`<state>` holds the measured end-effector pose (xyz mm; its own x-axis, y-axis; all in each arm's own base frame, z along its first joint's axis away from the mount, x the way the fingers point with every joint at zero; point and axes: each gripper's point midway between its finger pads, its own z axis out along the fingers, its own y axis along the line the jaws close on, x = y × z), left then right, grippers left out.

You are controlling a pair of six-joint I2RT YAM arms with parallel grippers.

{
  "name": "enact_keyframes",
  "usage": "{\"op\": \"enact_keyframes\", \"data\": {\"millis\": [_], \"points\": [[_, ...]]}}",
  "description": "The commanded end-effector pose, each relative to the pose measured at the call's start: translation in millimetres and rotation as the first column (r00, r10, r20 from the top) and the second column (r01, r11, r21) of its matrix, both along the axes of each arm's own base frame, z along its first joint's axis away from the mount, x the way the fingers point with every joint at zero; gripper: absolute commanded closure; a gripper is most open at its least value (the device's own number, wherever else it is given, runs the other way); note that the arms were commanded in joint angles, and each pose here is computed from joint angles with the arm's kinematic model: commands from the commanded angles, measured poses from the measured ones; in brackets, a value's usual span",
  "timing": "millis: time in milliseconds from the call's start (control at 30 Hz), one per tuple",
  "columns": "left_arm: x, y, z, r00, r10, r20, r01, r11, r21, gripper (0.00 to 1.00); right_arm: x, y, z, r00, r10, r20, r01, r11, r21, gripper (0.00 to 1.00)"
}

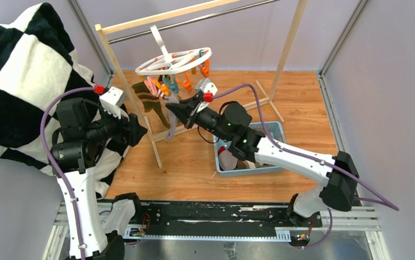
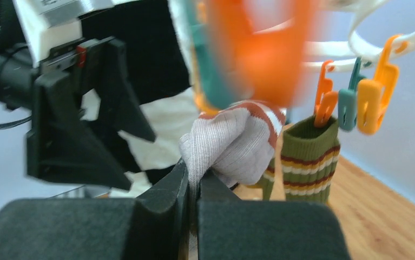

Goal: Remove the socks clipped to the hanger
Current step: Remove the sock from the hanger.

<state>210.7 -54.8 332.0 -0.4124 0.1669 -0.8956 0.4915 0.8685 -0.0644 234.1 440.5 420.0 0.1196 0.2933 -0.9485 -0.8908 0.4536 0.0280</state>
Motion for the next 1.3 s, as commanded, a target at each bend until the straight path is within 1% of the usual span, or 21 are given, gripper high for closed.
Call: {"op": "enact_keyframes", "data": {"millis": [0,100,200,267,333,433,533,600,667,767,867,967,1100,1200,1267], "points": [[-9.0,-8.3,19.8,0.999,-0.023,0.046,0.024,0.999,-0.03,0.12,-34.3,-16.7,-0.1,0.982,0.156,-0.108,-0.154,0.988,0.023,1.0],[-12.0,-12.6,34.2,0.996,-0.037,0.08,0.041,0.998,-0.042,0.12,-43.9,-41.9,17.7,0.973,0.193,-0.129,-0.184,0.98,0.075,0.99],[-15.9,-20.3,47.1,0.992,-0.068,0.104,0.076,0.995,-0.069,0.13,-49.8,-61.8,26.1,0.971,0.201,-0.132,-0.19,0.977,0.092,0.99],[-17.3,-25.6,51.3,0.991,-0.086,0.098,0.096,0.99,-0.1,0.15,-48.4,-72.3,26.1,0.972,0.193,-0.135,-0.181,0.979,0.097,0.97],[-18.6,-30.4,53.8,0.99,-0.107,0.091,0.118,0.985,-0.126,0.15,-44.8,-76.0,23.7,0.967,0.199,-0.159,-0.185,0.978,0.102,0.96],[-21.0,-34.0,55.4,0.987,-0.13,0.098,0.143,0.981,-0.133,0.15,-47.7,-66.3,15.3,0.946,0.255,-0.201,-0.243,0.966,0.083,0.95],[-23.6,-38.5,55.3,0.984,-0.152,0.094,0.166,0.974,-0.153,0.15,-52.4,-51.2,-5.8,0.906,0.316,-0.28,-0.313,0.948,0.055,0.95],[-25.8,-42.9,52.3,0.981,-0.175,0.081,0.187,0.966,-0.18,0.15,-58.1,-42.2,-18.9,0.871,0.367,-0.328,-0.368,0.928,0.06,0.95],[-27.2,-46.4,43.8,0.979,-0.197,0.057,0.204,0.958,-0.201,0.15,-66.9,-32.3,-29.0,0.825,0.43,-0.367,-0.44,0.896,0.063,0.94],[-26.8,-48.3,30.0,0.977,-0.213,0.026,0.214,0.956,-0.199,0.15,-80.1,-16.2,-39.9,0.751,0.511,-0.419,-0.542,0.839,0.05,0.92],[-27.9,-52.0,23.5,0.973,-0.232,0.004,0.228,0.951,-0.207,0.15,-92.3,-7.0,-39.8,0.719,0.558,-0.413,-0.603,0.797,0.027,0.88],[-28.1,-55.3,27.3,0.968,-0.251,0.004,0.245,0.943,-0.224,0.14,-98.2,-2.5,-34.9,0.719,0.577,-0.387,-0.621,0.783,0.013,0.83],[-29.9,-59.0,34.5,0.963,-0.27,0.013,0.265,0.933,-0.243,0.12,-104.5,-1.2,-23.1,0.723,0.608,-0.329,-0.636,0.771,0.028,0.79],[-37.1,-62.3,29.6,0.957,-0.291,0.019,0.286,0.925,-0.249,0.1,-118.6,-6.9,-10.4,0.678,0.68,-0.279,-0.689,0.72,0.081,0.78],[-47.6,-68.8,22.9,0.941,-0.337,0.031,0.333,0.905,-0.265,0.09,-126.8,-11.5,-2.3,0.646,0.721,-0.251,-0.717,0.686,0.126,0.77]]}}
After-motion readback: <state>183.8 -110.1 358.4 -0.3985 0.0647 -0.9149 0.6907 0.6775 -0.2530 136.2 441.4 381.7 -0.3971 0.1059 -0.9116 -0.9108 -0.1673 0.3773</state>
